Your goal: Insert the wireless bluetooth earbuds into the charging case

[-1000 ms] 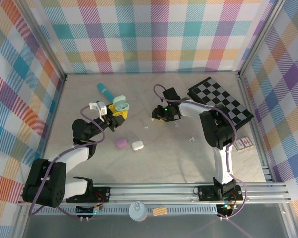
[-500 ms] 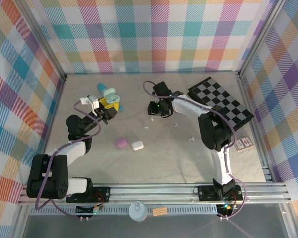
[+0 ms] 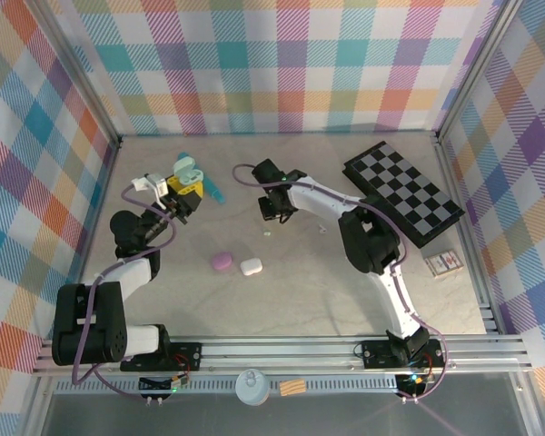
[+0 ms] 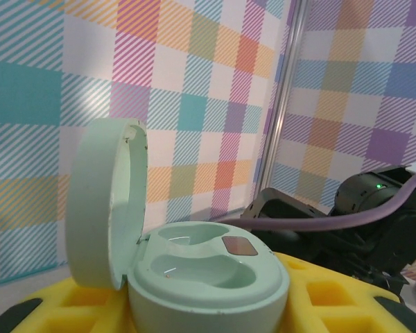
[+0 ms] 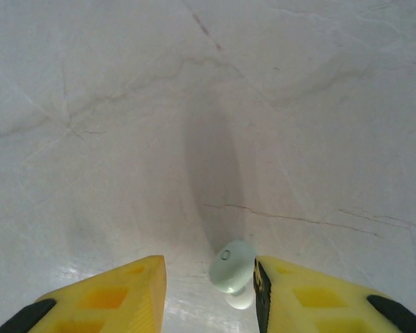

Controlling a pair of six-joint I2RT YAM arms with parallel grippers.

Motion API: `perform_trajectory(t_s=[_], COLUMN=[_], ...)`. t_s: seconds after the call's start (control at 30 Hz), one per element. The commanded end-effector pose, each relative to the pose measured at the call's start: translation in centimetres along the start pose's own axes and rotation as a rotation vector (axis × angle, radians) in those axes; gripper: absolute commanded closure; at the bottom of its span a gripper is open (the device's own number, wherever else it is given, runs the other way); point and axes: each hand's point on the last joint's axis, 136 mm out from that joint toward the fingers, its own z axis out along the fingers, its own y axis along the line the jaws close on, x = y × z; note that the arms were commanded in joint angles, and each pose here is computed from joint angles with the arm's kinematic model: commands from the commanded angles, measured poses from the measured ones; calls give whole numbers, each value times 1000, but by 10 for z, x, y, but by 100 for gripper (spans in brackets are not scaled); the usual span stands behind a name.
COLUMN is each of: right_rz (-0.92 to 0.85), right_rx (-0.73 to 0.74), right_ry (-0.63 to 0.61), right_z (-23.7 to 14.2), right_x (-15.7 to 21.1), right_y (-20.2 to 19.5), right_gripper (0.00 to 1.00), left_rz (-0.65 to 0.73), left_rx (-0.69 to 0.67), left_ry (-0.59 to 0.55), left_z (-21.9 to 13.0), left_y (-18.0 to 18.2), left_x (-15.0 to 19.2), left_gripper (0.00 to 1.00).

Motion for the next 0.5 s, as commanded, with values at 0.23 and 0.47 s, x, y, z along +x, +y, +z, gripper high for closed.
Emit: perform_trajectory(t_s=[0.23,0.47], right_rz=[-70,-86], right_rx=[93,131], right_ry=[53,59], right_z=[13,14], right_x=[10,11], right_y=[-5,-12], right_gripper=[64,65], left_rz=[87,91], left_rx=[14,16], left_ry=[-67,-71], left_z=[-2,-2], left_y=[-4,-4], left_x=[-27,-30], left_gripper=[60,60])
